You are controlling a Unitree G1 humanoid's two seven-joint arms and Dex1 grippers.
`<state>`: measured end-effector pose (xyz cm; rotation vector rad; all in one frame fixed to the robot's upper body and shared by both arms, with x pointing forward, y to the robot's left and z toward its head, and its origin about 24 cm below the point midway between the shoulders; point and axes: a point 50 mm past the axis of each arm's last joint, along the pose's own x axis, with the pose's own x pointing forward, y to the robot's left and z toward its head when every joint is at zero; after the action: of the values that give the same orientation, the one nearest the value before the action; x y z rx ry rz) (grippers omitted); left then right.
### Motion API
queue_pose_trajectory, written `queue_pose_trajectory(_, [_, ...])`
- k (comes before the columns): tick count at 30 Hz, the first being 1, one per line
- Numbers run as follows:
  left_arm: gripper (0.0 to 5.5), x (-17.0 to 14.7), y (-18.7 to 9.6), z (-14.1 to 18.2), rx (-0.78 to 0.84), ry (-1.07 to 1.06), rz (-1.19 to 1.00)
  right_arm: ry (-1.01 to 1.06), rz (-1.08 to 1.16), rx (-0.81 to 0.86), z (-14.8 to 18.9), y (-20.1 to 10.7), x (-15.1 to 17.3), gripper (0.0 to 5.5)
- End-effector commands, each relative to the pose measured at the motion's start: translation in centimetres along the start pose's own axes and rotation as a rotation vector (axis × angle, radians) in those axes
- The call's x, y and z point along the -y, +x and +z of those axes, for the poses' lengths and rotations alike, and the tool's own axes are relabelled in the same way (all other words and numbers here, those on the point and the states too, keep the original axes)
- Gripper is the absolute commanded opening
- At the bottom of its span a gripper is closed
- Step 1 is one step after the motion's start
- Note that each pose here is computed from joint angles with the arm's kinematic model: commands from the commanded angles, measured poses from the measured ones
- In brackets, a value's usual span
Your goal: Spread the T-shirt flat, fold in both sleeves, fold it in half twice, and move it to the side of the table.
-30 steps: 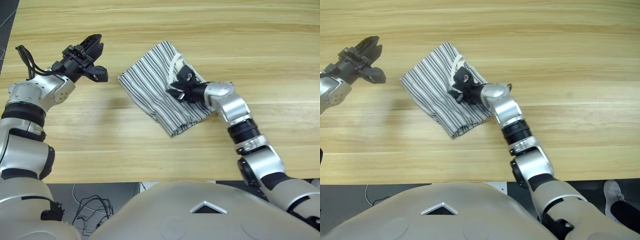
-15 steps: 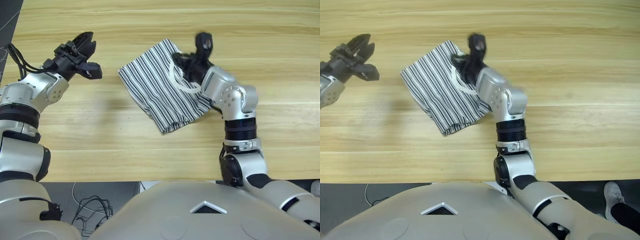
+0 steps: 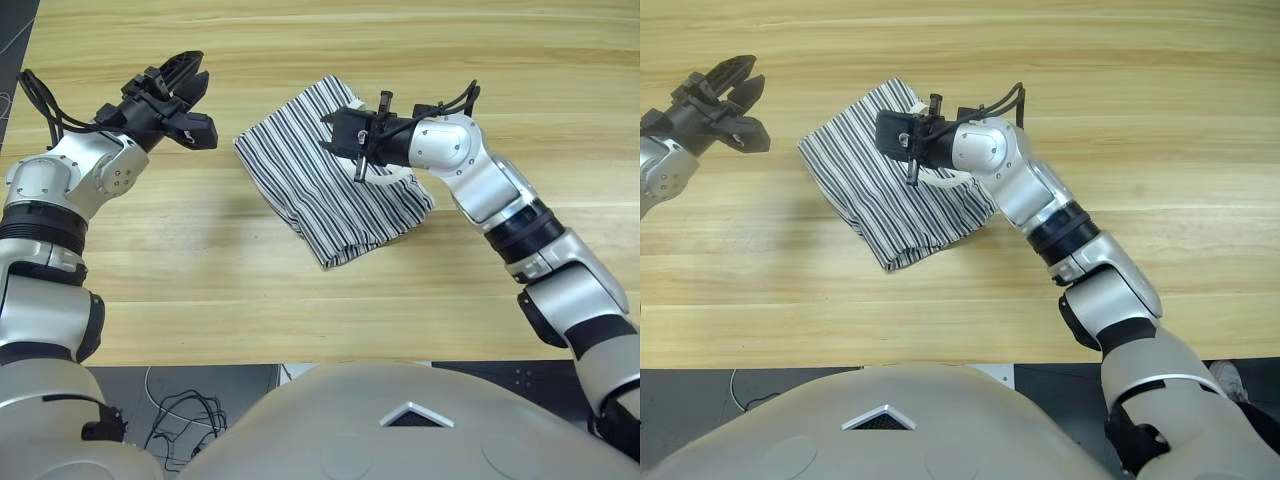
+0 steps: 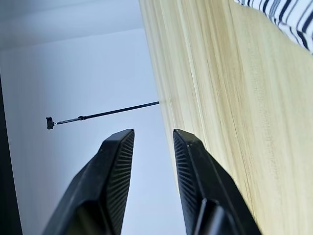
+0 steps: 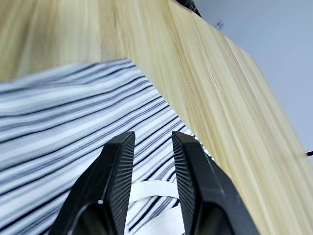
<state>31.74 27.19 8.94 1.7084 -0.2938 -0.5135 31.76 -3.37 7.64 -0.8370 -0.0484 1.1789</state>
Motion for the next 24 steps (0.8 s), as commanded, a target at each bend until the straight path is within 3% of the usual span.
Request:
queue_pose_trajectory(1, [1.47, 0.7, 0.3, 0.4, -0.005, -0.019, -0.03, -0.189, -0.024, -0.022, -0.8, 3.0, 0.3, 1.39])
queue_pose_trajectory(7, [1.47, 0.7, 0.7, 0.8, 0.012, -0.021, -0.029, -0.192, -0.038, -0.176, -3.0, 3.7, -0.5, 1.39])
queue_pose_trajectory(17, [1.47, 1.0, 0.8, 1.0, 0.0, -0.037, -0.028, -0.258, 0.047, -0.355, -8.0, -0.1, -1.3, 1.39])
queue_pose_trajectory(24, [1.47, 1.2, 0.2, 0.7, -0.021, -0.057, -0.019, 0.019, 0.035, -0.372, -10.0, -1.8, -3.2, 1.39])
